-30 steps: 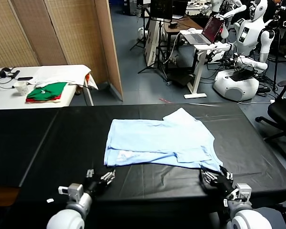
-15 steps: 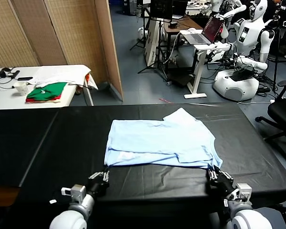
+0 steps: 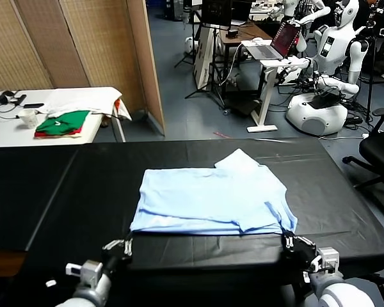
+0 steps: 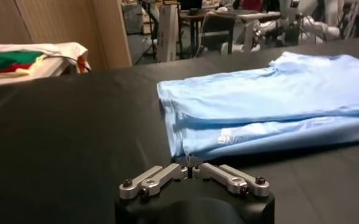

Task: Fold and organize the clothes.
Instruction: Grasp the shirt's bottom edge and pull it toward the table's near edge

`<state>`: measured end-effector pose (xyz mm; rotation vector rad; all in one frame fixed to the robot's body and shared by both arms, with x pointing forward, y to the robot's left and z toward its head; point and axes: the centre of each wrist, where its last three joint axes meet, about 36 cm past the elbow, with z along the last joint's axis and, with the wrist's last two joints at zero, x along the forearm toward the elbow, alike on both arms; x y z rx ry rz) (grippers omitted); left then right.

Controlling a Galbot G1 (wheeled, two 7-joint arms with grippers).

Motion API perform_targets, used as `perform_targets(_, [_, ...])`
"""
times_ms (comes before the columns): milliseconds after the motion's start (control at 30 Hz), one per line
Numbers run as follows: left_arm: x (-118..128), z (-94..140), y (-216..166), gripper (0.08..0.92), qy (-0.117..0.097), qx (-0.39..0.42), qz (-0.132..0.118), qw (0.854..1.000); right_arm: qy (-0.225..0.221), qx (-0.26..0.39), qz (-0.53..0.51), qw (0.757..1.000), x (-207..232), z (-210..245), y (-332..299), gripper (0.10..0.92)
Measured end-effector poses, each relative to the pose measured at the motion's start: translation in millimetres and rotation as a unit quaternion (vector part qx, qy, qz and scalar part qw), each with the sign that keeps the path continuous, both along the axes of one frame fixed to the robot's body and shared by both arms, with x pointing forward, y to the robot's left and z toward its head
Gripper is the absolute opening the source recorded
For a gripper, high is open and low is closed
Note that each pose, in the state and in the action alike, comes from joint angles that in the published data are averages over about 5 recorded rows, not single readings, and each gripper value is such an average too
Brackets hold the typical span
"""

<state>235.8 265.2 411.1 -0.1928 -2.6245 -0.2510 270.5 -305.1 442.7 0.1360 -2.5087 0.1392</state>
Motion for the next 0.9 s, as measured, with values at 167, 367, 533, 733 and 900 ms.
perform_targets(167, [-20, 11, 4, 0.144, 0.008, 0.024, 0.002, 1.000, -0.008, 0.003, -0.004, 1.000, -9, 9, 8, 0.152])
perform_targets(367, [-31, 13, 7, 0.144, 0.013, 0.034, 0.013, 0.999, -0.012, 0.013, -0.004, 1.000, -17, 16, 15, 0.152])
perform_targets(533, [-34, 14, 7, 0.144, 0.016, 0.036, 0.016, 0.999, 0.001, 0.015, -0.002, 1.000, -23, 24, 18, 0.163])
perform_targets(733, [-35, 21, 6, 0.144, 0.024, 0.040, 0.023, 0.999, 0.006, 0.026, -0.005, 1.000, -30, 34, 22, 0.413])
perform_targets(900, [-35, 29, 7, 0.251, 0.027, 0.045, 0.024, 0.998, -0.016, 0.055, -0.007, 0.998, -29, 48, 21, 0.731])
